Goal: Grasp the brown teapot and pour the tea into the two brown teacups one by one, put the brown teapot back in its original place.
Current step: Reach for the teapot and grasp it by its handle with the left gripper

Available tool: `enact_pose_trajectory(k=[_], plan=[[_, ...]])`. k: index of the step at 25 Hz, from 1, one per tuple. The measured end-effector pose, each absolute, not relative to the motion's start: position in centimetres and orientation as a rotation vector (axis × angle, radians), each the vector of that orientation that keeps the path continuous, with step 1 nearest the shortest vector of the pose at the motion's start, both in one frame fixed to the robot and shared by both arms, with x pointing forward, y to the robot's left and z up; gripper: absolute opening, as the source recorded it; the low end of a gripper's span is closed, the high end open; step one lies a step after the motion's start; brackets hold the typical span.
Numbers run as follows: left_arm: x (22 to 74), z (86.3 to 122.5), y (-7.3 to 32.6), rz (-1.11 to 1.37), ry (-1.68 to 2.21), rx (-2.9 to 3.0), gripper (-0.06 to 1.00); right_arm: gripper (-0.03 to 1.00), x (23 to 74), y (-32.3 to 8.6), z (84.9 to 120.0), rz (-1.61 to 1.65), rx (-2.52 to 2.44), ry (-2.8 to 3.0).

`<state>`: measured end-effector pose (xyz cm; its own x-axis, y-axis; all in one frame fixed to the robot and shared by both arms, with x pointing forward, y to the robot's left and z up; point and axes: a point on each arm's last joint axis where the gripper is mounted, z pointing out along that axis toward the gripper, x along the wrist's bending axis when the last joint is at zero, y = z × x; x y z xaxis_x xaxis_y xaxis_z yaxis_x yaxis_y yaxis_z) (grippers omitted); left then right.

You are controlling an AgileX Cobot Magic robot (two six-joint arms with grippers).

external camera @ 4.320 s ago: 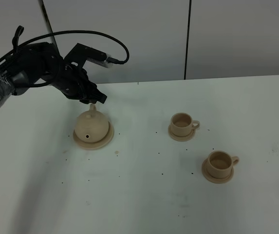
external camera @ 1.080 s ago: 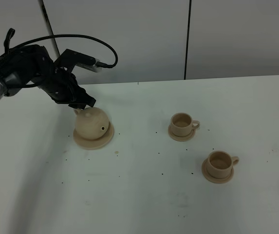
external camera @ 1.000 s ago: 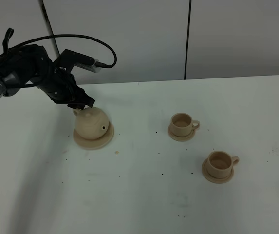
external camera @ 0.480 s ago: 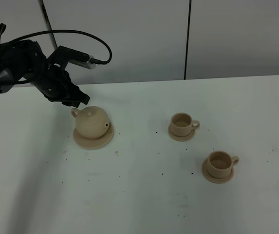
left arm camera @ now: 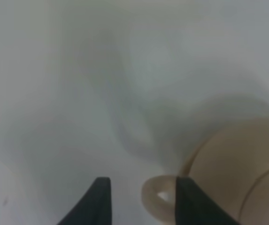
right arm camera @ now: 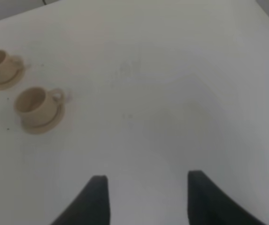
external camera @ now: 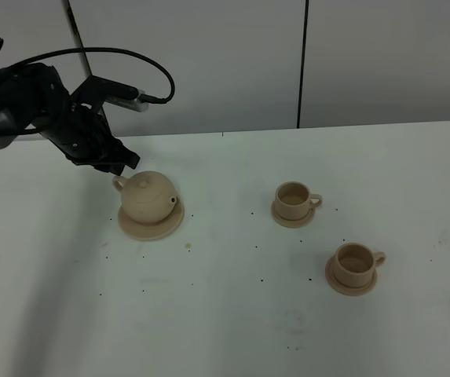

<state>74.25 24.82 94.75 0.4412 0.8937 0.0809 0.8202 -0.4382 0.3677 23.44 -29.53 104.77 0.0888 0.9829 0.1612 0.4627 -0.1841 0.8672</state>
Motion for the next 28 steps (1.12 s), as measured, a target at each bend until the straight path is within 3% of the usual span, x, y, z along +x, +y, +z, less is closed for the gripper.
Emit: enact_pose_trajectory(k=[28], plan=[[74.65, 94.54, 25.19, 0.445, 1.488, 2.41, 0.39, 0.38, 23.44, -29.53, 104.77, 1.034, 1.728, 1.432]])
